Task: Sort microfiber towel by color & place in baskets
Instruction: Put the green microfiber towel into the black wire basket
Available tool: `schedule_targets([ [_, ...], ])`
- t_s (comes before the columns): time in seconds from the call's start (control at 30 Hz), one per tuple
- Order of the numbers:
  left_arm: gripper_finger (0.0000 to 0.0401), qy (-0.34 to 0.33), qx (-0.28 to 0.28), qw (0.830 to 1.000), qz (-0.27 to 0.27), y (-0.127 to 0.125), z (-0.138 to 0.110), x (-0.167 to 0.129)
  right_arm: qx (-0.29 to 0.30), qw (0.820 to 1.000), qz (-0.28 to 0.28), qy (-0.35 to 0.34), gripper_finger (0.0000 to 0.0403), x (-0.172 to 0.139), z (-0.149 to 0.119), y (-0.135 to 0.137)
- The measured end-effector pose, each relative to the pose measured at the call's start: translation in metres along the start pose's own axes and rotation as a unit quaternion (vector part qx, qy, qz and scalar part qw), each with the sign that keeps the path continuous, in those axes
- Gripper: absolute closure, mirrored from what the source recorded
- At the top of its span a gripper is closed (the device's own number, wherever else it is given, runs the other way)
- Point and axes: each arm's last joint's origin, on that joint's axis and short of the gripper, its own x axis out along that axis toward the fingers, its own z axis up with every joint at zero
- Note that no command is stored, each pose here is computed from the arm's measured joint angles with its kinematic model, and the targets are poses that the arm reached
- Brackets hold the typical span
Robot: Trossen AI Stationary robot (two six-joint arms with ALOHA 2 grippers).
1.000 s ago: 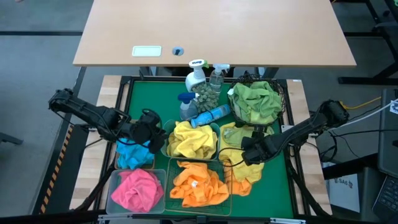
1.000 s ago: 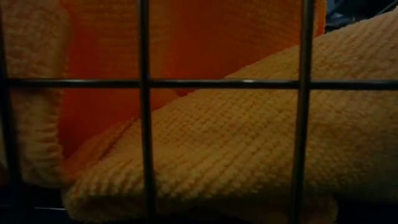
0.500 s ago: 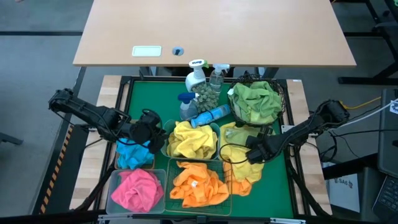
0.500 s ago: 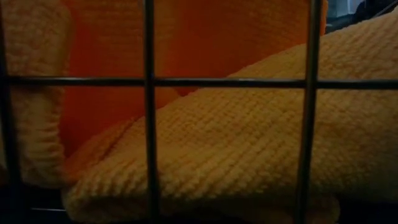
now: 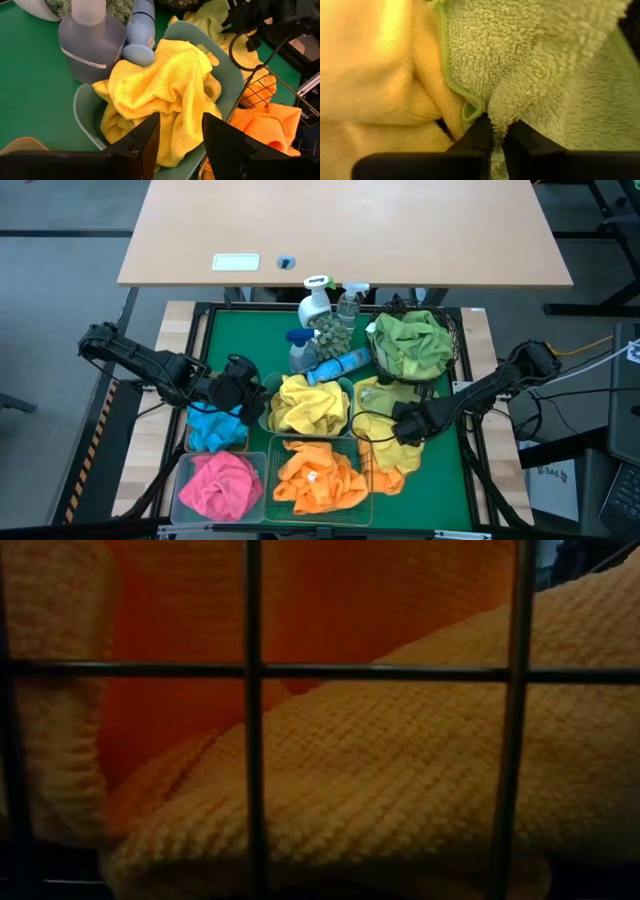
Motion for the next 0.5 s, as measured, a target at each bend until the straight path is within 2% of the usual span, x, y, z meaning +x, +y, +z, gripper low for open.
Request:
schedule_targets([
  [0.23,0.0261,0.000,0.015,1.000,0.000,0.000,0.000,0.000,-0.028,0.999,-0.014,0.013,0.0395,-0.030,0.013,-0.001],
  [0.5,0.0261,0.000,0.017,1.000,0.000,0.000,0.000,0.000,-0.038,0.997,-0.064,-0.018,0.0391,-0.083,0.033,-0.009],
])
